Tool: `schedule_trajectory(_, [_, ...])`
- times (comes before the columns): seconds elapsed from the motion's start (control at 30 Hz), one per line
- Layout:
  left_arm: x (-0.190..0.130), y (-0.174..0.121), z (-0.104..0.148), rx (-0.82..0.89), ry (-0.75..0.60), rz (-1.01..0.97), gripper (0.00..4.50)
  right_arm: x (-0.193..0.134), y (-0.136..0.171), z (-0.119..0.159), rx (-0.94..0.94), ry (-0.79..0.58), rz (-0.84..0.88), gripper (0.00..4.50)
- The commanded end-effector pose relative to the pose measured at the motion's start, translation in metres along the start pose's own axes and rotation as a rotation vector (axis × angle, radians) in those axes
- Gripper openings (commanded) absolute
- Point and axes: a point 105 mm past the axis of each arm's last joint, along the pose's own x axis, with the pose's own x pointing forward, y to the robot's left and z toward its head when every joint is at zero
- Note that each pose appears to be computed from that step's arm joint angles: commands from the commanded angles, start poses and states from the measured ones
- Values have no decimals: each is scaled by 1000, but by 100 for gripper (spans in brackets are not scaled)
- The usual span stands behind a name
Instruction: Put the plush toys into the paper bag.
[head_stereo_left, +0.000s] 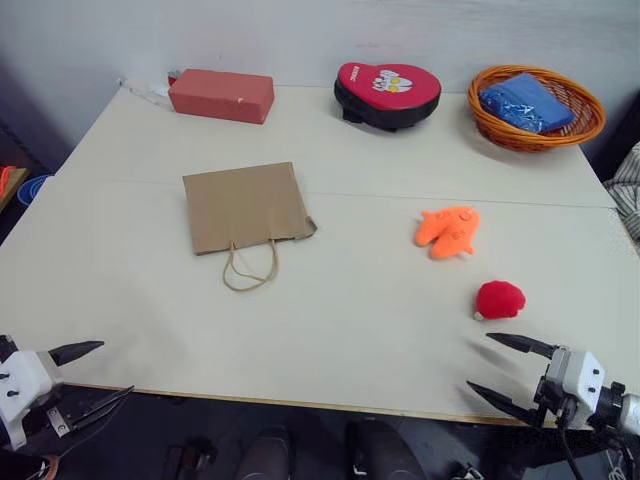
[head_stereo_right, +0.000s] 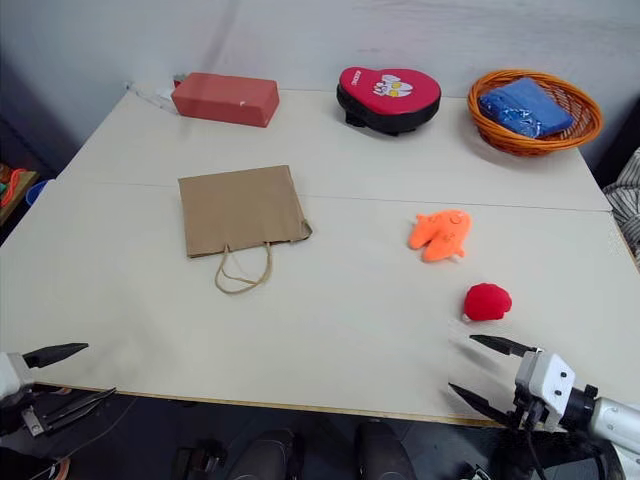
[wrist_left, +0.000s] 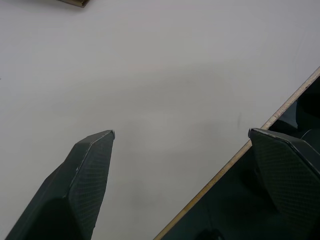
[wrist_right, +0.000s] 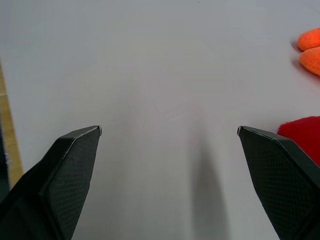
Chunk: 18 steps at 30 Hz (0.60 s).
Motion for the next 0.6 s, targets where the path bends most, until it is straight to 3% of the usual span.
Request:
schedule_trajectory(0.03, [-1, 2, 12, 3, -46, -22, 450, 2, 4, 4, -32, -10, 15, 446])
schedule_trajectory(0.17, [6, 3, 30, -40, -99, -63, 450, 9, 15, 6, -1, -11, 45, 446])
schedule_trajectory(0.3, [25, 10, 51, -29, -106, -140, 450, 24, 14, 52, 15, -292, -34, 446])
schedule_trajectory(0.4, [54, 20, 77, 60, -155, -184, 450, 36, 19, 74, 150, -368, 1, 446])
schedule_trajectory(0.6, [119, 35, 112, 272, -158, -297, 450, 58, 16, 114, 71, -522, -49, 446])
